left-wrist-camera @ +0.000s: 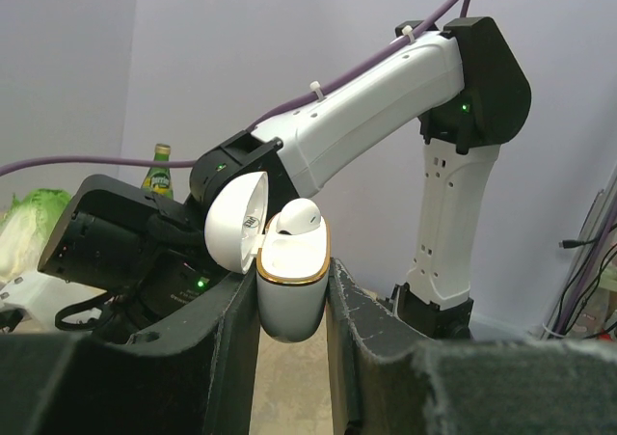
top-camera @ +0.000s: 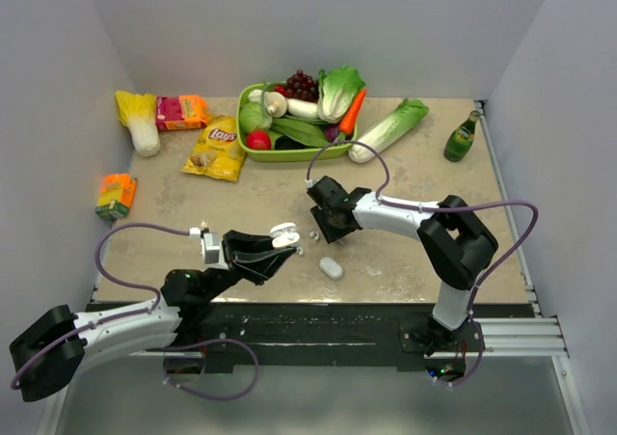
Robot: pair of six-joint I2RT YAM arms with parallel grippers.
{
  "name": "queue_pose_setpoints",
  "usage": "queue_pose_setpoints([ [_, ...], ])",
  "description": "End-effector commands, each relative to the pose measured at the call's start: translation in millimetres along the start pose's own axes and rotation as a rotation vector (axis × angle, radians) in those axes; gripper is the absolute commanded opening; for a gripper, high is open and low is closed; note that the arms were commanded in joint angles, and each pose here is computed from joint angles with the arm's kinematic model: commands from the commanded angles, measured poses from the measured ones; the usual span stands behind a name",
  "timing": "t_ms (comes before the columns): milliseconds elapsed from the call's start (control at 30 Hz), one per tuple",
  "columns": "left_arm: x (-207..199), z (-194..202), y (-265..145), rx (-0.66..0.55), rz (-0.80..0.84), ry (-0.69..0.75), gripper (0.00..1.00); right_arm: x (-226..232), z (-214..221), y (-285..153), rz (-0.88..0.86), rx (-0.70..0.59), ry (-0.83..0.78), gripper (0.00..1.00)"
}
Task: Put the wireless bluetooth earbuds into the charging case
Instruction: Pick up the left earbud from the center of the board.
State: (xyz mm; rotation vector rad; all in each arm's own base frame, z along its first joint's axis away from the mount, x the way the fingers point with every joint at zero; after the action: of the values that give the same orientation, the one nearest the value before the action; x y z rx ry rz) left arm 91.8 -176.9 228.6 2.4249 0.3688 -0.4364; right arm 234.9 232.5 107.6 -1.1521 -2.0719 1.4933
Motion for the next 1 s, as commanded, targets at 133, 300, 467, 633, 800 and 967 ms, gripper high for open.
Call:
queue_pose_setpoints([
  [133, 8.5, 30.8, -61.1, 0.043, -0.006, -0.002, 0.00, 1.5, 22.2, 0.4, -0.021, 0.094, -0.031, 0.44],
  [300, 8.3, 31.2, -61.9, 0.044, -0.005, -0.003, 0.00, 3.1, 25.2, 4.4, -0.033, 0.109, -0.036, 0.42],
  [467, 8.3, 30.7, -62.2, 0.040, -0.006, -0.001, 0.00, 3.8, 27.1, 5.0, -0.042, 0.114, -0.036, 0.39],
  [633, 8.2, 31.2, -63.1, 0.042, -0.005, -0.002, 0.00, 4.4, 29.2, 3.1, -0.054, 0.112, -0.032, 0.29],
  [800, 8.7, 32.2, -64.0, 0.046, -0.010, -0.004, 0.00, 4.8, 29.4, 0.7, -0.057, 0.096, -0.012, 0.19],
  [967, 8.5, 32.2, -64.7, 0.044, -0.010, -0.008, 0.00, 3.7, 25.8, -0.6, -0.039, 0.064, 0.018, 0.10],
])
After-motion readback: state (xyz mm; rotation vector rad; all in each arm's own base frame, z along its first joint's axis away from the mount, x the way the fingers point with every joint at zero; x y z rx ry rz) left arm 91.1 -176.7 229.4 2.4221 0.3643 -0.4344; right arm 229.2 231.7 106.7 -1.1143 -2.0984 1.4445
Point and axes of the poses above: each gripper's point midway between its finger pads, its own y axis out along the fingers, its own x axis along the line the jaws close on, z = x × y, the point moved 10 cm from there along -y, back along the fingers, and after that the axes turned 12 degrees about -y, right-handed, at the moved point
